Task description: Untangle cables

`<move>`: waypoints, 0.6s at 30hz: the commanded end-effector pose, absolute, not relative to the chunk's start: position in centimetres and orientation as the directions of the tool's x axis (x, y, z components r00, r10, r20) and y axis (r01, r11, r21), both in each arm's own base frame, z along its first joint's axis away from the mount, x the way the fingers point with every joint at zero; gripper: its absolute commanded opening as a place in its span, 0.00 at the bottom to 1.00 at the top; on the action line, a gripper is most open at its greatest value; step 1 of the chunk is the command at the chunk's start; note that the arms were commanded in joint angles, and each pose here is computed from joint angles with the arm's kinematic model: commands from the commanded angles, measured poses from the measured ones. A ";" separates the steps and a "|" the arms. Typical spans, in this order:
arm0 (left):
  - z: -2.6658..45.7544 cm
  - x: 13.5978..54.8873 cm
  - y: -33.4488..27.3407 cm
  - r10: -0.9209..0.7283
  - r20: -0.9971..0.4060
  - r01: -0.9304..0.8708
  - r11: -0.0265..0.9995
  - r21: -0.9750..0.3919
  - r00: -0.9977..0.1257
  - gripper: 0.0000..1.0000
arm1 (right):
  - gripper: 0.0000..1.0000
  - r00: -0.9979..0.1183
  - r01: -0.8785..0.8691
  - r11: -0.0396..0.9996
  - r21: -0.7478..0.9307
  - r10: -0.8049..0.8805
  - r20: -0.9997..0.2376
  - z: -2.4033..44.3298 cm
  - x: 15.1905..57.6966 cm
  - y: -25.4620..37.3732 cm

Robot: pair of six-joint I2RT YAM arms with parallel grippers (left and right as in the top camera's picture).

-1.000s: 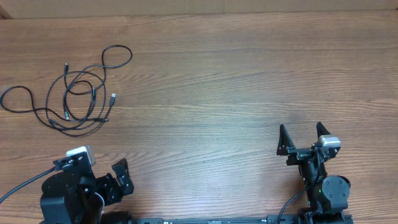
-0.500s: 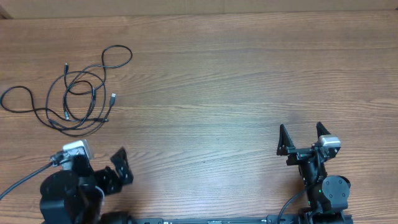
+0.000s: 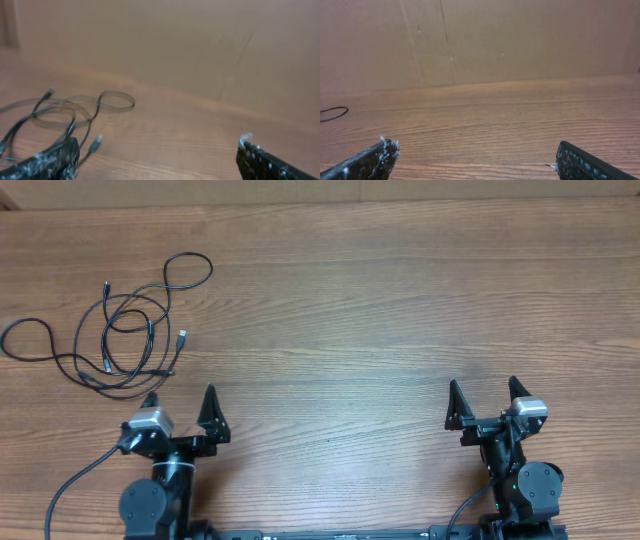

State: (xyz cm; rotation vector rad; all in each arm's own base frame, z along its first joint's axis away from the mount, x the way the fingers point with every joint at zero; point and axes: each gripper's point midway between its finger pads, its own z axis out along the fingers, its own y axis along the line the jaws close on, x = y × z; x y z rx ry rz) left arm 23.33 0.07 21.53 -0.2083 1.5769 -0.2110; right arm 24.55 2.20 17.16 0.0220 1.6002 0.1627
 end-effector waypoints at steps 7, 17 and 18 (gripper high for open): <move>20.6 24.5 0.2 -0.062 -0.990 -0.011 0.998 -0.064 0.129 0.99 | 1.00 -0.035 -0.084 0.990 0.113 0.111 -0.993 16.9 24.6 2.2; 15.6 24.6 0.2 -0.058 -0.995 -0.023 0.998 -0.056 -0.079 1.00 | 1.00 -0.035 -0.084 0.990 0.113 0.111 -0.993 16.9 24.6 2.2; 15.6 24.6 0.2 -0.058 -0.995 -0.022 0.998 -0.056 -0.079 1.00 | 1.00 -0.036 -0.084 0.990 0.113 0.111 -0.993 16.9 24.6 2.2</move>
